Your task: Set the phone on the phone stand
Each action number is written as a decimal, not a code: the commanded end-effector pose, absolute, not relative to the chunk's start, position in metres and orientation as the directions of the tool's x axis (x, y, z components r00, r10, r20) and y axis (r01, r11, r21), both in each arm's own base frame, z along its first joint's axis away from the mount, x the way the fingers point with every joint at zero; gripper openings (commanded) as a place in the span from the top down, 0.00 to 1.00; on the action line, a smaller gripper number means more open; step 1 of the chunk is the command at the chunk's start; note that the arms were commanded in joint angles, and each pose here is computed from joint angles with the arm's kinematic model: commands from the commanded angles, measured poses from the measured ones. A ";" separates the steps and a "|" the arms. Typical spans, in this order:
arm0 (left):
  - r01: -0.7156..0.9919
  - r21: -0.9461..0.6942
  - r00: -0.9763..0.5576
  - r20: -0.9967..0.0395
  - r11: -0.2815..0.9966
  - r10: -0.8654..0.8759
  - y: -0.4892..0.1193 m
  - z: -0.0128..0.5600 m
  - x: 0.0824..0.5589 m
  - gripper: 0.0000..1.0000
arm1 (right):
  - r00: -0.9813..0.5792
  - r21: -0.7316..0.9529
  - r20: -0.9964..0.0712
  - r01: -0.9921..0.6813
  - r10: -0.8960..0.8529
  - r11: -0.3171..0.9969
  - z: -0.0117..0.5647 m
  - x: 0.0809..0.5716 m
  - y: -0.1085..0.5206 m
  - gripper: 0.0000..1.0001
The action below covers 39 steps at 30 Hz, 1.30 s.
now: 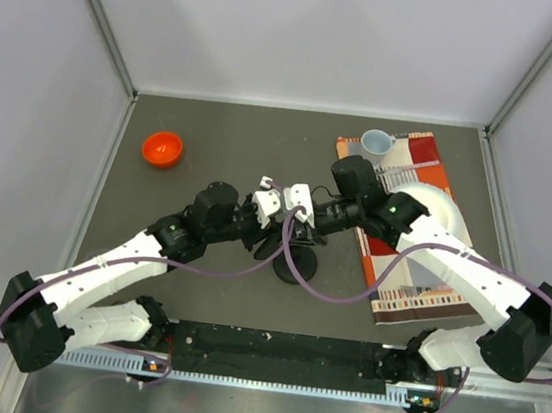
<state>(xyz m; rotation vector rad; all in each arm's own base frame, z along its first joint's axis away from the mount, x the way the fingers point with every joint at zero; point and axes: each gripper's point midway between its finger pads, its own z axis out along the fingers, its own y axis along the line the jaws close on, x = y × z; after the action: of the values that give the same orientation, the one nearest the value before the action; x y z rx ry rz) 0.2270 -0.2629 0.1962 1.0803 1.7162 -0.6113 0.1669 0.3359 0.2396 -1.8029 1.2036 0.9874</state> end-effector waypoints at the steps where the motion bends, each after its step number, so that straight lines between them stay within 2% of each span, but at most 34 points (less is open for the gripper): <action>1: 0.709 0.122 -0.063 -0.970 0.694 0.235 -0.246 0.251 0.267 1.00 | -0.135 0.149 -0.812 -0.989 -0.568 0.023 0.208 0.166 0.307 1.00; 6: 0.590 0.040 -0.093 -0.989 0.806 0.117 -0.235 0.267 0.279 1.00 | -0.346 0.255 -0.734 -0.938 -0.584 0.235 0.194 0.154 0.289 1.00; 12: 0.469 0.033 -0.043 -0.997 0.883 0.060 -0.214 0.282 0.286 1.00 | -0.479 0.184 -0.586 -0.864 -0.653 0.469 0.168 0.153 0.246 1.00; 16: 0.367 0.050 -0.019 -0.998 0.929 0.061 -0.201 0.291 0.292 1.00 | -0.537 0.038 -0.526 -0.789 -0.660 0.613 0.164 0.171 0.214 1.00; 19: 0.262 0.051 -0.005 -0.998 0.964 0.055 -0.188 0.296 0.293 1.00 | -0.529 -0.039 -0.485 -0.782 -0.697 0.622 0.159 0.169 0.206 1.00; 23: 0.153 0.091 0.034 -0.996 0.984 0.087 -0.182 0.308 0.288 1.00 | -0.595 -0.102 -0.424 -0.717 -0.682 0.689 0.151 0.170 0.194 1.00; 28: 0.106 0.056 -0.004 -0.998 0.993 0.057 -0.184 0.303 0.286 1.00 | -0.582 -0.254 -0.424 -0.659 -0.694 0.708 0.174 0.187 0.187 1.00; 32: 0.131 0.037 -0.056 -0.997 0.991 0.045 -0.190 0.293 0.283 1.00 | -0.610 -0.384 -0.335 -0.608 -0.718 0.695 0.180 0.200 0.163 1.00; 35: 0.190 -0.002 -0.074 -0.997 0.982 0.012 -0.200 0.293 0.277 1.00 | -0.611 -0.404 -0.326 -0.600 -0.721 0.691 0.184 0.209 0.166 1.00; 39: 0.276 0.021 -0.191 -0.979 0.961 0.076 -0.213 0.272 0.263 1.00 | -0.593 -0.483 -0.283 -0.591 -0.754 0.646 0.192 0.227 0.167 1.00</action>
<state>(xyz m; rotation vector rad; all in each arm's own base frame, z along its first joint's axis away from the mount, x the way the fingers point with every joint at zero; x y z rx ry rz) 0.2476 -0.2438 0.2088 0.4807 1.8285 -0.2773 0.2210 0.2985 0.2297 -0.9087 2.1907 0.3667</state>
